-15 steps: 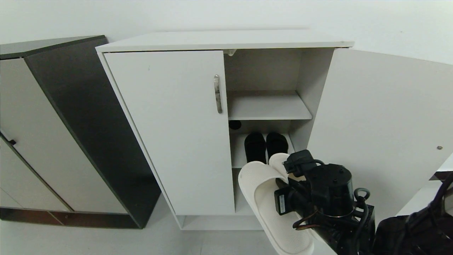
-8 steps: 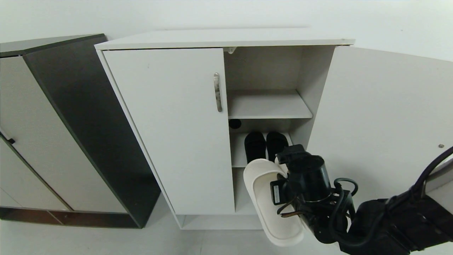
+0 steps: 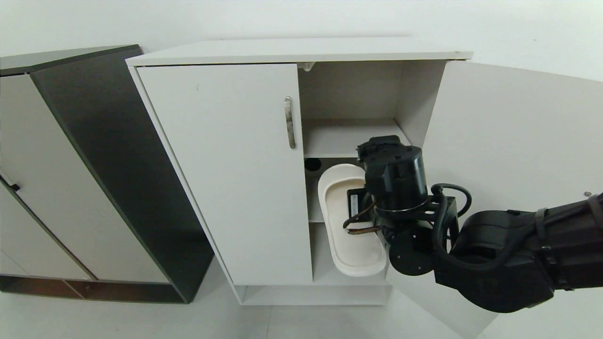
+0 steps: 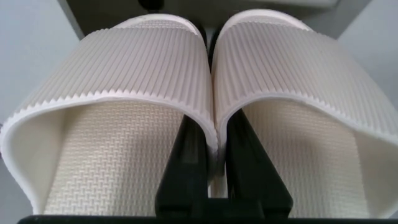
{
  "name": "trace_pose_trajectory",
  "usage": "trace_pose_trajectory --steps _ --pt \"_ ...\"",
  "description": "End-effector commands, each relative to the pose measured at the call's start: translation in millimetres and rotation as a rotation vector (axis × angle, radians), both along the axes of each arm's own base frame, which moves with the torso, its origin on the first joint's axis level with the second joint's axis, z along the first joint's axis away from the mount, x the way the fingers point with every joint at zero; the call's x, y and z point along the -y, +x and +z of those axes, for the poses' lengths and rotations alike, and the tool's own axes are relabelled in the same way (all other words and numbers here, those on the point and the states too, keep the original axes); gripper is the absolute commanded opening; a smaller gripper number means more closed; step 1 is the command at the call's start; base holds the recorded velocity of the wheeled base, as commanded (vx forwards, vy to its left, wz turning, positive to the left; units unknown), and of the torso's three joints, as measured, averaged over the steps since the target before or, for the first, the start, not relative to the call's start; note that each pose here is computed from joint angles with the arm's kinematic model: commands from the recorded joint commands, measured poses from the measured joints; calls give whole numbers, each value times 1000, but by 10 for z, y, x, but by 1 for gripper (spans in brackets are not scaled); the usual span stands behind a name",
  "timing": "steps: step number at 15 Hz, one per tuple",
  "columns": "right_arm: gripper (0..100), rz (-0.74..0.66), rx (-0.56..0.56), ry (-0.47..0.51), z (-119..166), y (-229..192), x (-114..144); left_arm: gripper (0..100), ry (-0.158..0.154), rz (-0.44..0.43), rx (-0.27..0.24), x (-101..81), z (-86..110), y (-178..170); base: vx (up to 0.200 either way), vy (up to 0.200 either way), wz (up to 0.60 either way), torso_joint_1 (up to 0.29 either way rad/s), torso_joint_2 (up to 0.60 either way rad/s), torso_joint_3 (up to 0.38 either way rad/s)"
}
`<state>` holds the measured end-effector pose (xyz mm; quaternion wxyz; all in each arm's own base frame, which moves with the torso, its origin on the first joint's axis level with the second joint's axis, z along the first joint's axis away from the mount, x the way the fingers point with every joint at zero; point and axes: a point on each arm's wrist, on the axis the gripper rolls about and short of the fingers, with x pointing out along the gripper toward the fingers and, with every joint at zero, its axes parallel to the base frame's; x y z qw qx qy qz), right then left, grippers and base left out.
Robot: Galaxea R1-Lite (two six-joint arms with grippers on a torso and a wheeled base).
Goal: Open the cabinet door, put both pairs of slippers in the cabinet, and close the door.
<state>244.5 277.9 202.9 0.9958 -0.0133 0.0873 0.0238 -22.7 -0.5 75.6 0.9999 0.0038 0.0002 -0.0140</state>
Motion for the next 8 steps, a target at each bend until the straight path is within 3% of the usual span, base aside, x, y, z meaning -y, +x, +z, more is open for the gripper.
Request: trace_pose_trajectory --steps 1,8 --pt "0 11 35 40 161 -21 -38 0 0 -1 -1 0 1 1 0 0 0 0 0 0" --pt "0 5 62 74 187 11 -41 0 3 2 1 0 0 0 0 0 0 0 0 0"
